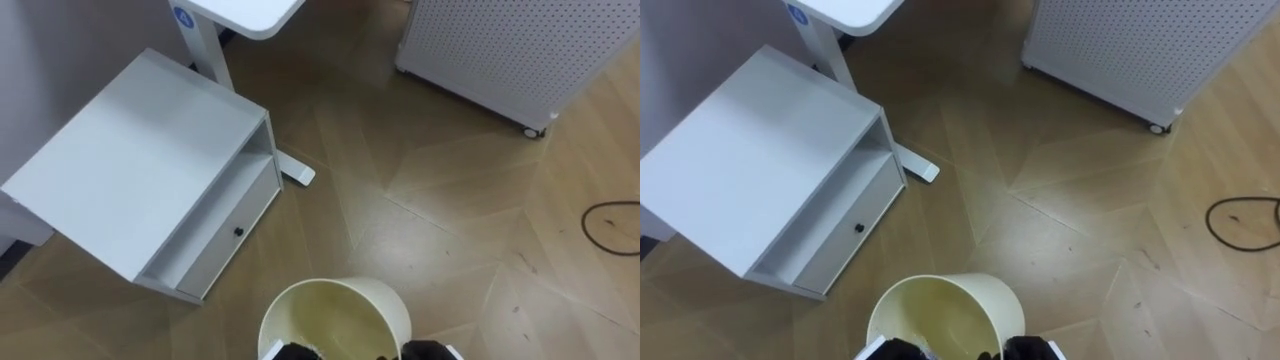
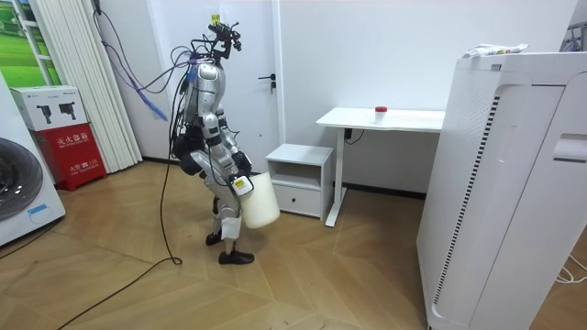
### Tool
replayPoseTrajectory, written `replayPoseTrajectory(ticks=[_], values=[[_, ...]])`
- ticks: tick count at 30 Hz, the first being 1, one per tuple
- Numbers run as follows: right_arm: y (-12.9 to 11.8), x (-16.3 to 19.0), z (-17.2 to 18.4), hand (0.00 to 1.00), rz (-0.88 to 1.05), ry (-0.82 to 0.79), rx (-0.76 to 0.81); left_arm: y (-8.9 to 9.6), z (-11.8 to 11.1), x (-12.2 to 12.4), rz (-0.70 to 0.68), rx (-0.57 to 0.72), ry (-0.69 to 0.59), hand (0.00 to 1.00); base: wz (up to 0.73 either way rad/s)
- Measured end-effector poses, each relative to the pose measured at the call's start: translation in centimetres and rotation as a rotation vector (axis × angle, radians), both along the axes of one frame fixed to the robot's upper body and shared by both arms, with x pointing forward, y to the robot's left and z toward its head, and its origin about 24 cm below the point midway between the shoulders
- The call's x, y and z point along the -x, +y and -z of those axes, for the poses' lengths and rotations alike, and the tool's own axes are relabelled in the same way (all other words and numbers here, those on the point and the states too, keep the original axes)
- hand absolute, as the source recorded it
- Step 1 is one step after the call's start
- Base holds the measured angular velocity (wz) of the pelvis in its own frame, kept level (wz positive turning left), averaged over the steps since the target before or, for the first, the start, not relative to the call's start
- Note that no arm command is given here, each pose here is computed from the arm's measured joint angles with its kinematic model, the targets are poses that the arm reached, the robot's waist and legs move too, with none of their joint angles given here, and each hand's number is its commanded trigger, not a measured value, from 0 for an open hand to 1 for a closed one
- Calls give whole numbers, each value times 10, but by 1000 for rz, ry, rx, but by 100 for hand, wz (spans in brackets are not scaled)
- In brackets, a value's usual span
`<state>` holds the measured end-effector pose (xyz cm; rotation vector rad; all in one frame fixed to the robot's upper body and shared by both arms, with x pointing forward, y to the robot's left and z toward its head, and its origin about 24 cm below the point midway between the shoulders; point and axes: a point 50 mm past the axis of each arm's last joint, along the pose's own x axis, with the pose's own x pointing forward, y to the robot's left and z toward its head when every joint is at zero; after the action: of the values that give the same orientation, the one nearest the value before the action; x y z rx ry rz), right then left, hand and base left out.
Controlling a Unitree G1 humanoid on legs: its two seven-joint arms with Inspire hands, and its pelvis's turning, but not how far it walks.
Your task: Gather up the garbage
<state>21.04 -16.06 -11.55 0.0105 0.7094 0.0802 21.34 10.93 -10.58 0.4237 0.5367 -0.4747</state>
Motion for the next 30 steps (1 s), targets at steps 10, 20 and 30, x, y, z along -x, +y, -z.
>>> replayPoseTrajectory(ticks=[10, 20, 30], values=[[1, 3, 1, 100, -11, 1, -8, -1, -1, -1, 4, 0, -5, 0, 0], [3, 4, 2, 100, -27, 5, -10, -3, -3, -2, 12, 8, -17, 0, 0], [-1, 9, 5, 100, -20, 21, -24, -7, -10, -6, 85, -40, -92, 0, 0]])
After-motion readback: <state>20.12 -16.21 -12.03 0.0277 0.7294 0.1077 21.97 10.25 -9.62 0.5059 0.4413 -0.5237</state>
